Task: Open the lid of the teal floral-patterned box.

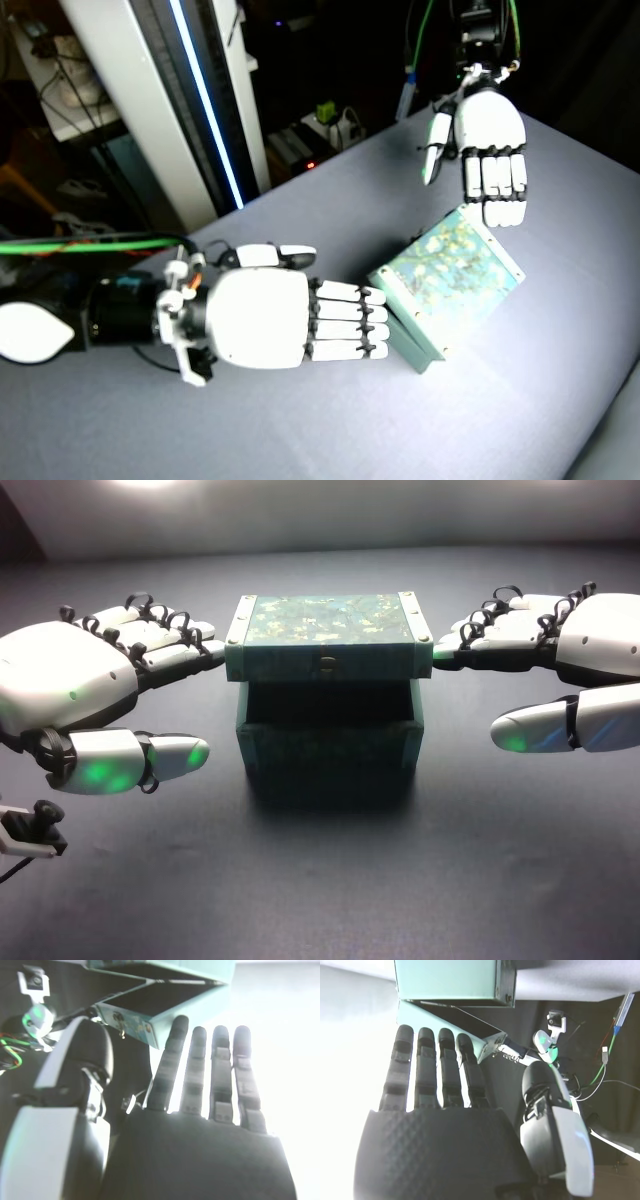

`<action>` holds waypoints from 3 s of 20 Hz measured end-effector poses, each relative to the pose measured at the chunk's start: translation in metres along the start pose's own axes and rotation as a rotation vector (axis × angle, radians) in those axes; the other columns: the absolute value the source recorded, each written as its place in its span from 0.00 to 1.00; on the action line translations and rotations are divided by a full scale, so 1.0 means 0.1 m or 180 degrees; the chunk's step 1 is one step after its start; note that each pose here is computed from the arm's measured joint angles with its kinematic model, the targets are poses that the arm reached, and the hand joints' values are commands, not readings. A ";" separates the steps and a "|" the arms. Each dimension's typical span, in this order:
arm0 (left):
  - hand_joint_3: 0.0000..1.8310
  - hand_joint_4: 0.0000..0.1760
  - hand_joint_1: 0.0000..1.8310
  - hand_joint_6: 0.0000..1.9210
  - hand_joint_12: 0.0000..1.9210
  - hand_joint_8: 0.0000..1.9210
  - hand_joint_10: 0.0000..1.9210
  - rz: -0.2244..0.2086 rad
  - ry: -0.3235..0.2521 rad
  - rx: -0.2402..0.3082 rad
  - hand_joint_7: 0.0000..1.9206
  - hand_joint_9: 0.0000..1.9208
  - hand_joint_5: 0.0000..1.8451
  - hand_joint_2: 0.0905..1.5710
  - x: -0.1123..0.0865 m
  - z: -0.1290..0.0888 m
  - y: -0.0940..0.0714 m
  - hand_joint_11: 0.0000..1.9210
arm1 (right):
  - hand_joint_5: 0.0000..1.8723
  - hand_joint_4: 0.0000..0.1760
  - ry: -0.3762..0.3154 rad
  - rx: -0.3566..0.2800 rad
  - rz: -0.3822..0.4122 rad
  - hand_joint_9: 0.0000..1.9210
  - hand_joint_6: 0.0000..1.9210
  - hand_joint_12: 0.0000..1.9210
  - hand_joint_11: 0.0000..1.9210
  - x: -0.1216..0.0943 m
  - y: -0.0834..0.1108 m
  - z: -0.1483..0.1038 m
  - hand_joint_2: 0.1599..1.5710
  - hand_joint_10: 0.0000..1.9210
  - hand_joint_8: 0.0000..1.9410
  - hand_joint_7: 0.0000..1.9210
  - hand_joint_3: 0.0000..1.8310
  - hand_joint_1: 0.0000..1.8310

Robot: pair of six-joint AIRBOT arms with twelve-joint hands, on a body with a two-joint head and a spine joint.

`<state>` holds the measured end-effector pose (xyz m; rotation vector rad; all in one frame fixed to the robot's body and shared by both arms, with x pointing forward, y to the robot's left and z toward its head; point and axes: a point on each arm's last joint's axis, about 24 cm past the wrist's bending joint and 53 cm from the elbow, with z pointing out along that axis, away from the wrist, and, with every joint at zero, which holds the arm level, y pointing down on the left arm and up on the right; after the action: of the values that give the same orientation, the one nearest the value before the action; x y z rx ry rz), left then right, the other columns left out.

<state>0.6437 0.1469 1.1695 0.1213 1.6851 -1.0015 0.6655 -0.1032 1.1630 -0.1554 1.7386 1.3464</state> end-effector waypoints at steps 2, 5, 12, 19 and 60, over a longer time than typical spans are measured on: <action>0.00 0.00 0.00 0.00 0.22 0.00 0.00 -0.0012 -0.0032 0.0000 0.06 0.07 0.03 0.84 -0.02 -0.01 0.00 0.00 | 0.11 0.00 -0.0037 -0.0015 0.0025 0.08 0.00 0.20 0.01 -0.03 0.01 0.00 0.77 0.00 0.00 0.09 0.00 0.00; 0.00 0.00 0.00 0.00 0.24 0.00 0.00 -0.0047 -0.0142 0.0019 0.04 0.06 0.02 0.84 -0.08 -0.01 -0.01 0.00 | 0.09 0.00 -0.0122 -0.0057 0.0076 0.08 0.00 0.20 0.02 -0.11 0.03 -0.01 0.79 0.00 0.00 0.09 0.00 0.00; 0.00 0.00 0.01 0.00 0.06 0.00 0.00 -0.0239 -0.0421 0.0029 0.03 0.02 0.03 0.76 -0.16 -0.03 0.00 0.00 | 0.12 0.00 -0.0343 -0.0181 0.0192 0.08 0.01 0.15 0.01 -0.25 0.10 0.02 0.75 0.00 0.00 0.10 0.00 0.00; 0.01 0.00 0.07 0.00 0.13 0.00 0.00 -0.0404 -0.0692 0.0007 0.03 0.04 0.05 0.82 -0.26 -0.04 0.04 0.00 | 0.10 0.00 -0.0437 -0.0254 0.0258 0.06 0.00 0.10 0.00 -0.27 0.13 0.07 0.74 0.00 0.00 0.08 0.00 0.00; 0.00 0.00 0.04 0.00 0.11 0.00 0.00 -0.0346 -0.1151 -0.0163 0.06 0.05 0.06 0.86 -0.69 0.24 0.25 0.00 | 0.11 0.00 -0.0872 -0.0028 0.0408 0.06 0.00 0.02 0.03 -0.65 -0.24 0.28 0.77 0.00 0.00 0.10 0.00 0.00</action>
<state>0.7013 0.1748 1.2131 -0.1780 1.3944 -0.9932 0.7335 -0.1157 1.1911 0.1331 1.5323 1.3962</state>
